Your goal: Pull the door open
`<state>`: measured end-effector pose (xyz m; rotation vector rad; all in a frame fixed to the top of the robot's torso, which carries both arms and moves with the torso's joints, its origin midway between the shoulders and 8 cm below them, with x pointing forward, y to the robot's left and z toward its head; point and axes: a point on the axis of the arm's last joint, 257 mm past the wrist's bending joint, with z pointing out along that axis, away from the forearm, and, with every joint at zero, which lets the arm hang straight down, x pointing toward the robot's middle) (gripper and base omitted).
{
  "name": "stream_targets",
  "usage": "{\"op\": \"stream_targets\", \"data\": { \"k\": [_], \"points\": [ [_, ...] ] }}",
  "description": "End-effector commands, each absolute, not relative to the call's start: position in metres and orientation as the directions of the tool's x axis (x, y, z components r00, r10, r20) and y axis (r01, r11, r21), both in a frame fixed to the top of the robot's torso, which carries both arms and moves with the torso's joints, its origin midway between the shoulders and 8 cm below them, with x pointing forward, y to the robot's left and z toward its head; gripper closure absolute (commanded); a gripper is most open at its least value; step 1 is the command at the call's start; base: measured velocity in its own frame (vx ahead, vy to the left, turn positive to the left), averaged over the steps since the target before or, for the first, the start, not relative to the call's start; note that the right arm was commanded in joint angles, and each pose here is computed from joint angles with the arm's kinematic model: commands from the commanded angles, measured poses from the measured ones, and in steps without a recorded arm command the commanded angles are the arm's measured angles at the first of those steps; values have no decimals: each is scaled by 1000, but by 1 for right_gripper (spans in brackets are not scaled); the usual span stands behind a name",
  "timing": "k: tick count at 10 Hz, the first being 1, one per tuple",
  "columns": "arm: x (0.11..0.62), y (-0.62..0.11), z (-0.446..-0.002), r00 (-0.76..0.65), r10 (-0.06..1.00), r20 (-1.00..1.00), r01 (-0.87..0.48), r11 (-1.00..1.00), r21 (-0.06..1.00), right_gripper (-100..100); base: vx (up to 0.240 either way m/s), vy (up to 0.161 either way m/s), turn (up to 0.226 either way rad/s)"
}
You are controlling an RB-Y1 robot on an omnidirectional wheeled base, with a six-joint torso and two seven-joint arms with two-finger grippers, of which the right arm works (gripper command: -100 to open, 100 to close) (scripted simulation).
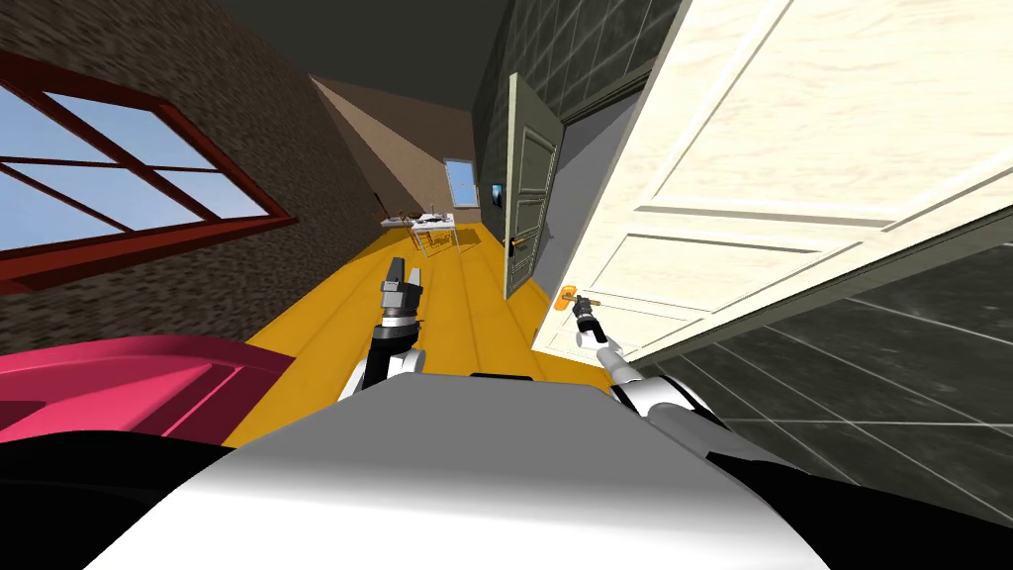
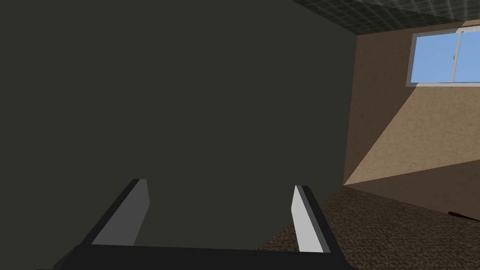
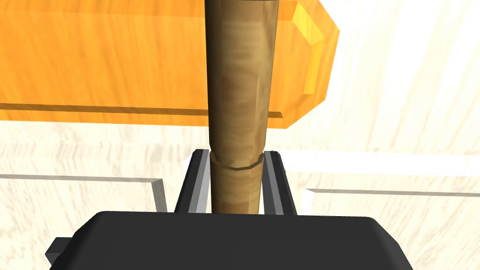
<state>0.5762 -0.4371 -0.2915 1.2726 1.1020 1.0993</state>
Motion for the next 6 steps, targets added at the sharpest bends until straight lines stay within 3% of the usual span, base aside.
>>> {"op": "stream_targets", "data": {
  "k": [1,6],
  "points": [
    [576,-431,-293,127,992,0,0,0,1000,100,-194,-81,74],
    [574,-422,-295,93,996,-1,4,1,1000,100,-131,-53,67]
  ]
}}
